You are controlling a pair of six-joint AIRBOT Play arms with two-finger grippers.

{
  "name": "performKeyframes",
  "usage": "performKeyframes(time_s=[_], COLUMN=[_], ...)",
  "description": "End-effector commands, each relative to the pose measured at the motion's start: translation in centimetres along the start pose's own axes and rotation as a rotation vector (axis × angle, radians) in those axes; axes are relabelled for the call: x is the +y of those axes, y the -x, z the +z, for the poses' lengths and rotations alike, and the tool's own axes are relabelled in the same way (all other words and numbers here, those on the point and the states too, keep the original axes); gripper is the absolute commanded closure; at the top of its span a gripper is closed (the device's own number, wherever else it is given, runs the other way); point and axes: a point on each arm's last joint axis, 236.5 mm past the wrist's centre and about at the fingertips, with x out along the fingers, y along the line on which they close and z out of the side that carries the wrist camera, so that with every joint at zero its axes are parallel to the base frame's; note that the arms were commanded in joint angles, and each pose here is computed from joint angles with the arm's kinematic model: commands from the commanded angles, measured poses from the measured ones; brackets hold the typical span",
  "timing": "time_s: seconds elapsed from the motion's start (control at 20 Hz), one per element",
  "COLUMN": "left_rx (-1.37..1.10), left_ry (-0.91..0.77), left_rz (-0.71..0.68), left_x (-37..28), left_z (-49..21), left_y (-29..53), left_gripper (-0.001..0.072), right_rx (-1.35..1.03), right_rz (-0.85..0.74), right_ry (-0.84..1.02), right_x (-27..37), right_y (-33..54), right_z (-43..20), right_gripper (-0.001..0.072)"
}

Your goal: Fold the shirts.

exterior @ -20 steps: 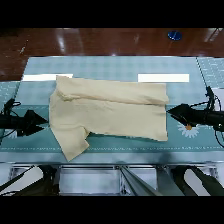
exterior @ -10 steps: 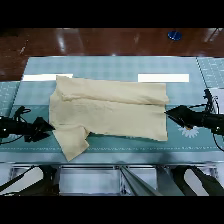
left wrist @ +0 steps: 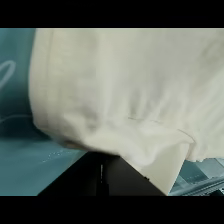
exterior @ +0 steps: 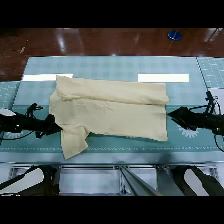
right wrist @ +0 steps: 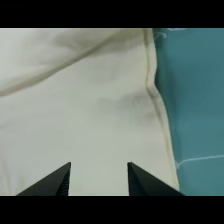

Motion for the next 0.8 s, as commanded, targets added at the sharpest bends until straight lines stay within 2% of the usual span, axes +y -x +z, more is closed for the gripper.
performKeyframes(time_s=[0.0, 0.1, 0.25, 0.75], left_rx=[-0.023, -0.018, -0.024, -0.024], left_ry=[-0.075, -0.113, -0.125, -0.125], left_rz=[0.001, -0.009, -0.012, -0.012], left_x=[-1.3, -2.0, -2.5, -2.5], left_z=[1.2, 1.4, 1.7, 1.7], left_y=[0.5, 1.3, 1.8, 1.8], left_gripper=[0.0687, 0.0687, 0.0687, 0.0687], right_rx=[0.162, 0.255, 0.31, 0.268], right_rz=[-0.247, -0.294, -0.239, -0.159], right_ry=[-0.022, -0.03, -0.078, -0.165], right_x=[-5.7, -6.9, -6.3, -5.8], right_y=[1.0, 1.6, 0.6, -3.2], right_z=[-3.9, -6.1, -8.3, -8.7], right_gripper=[0.0297, 0.0297, 0.0297, 0.0297])
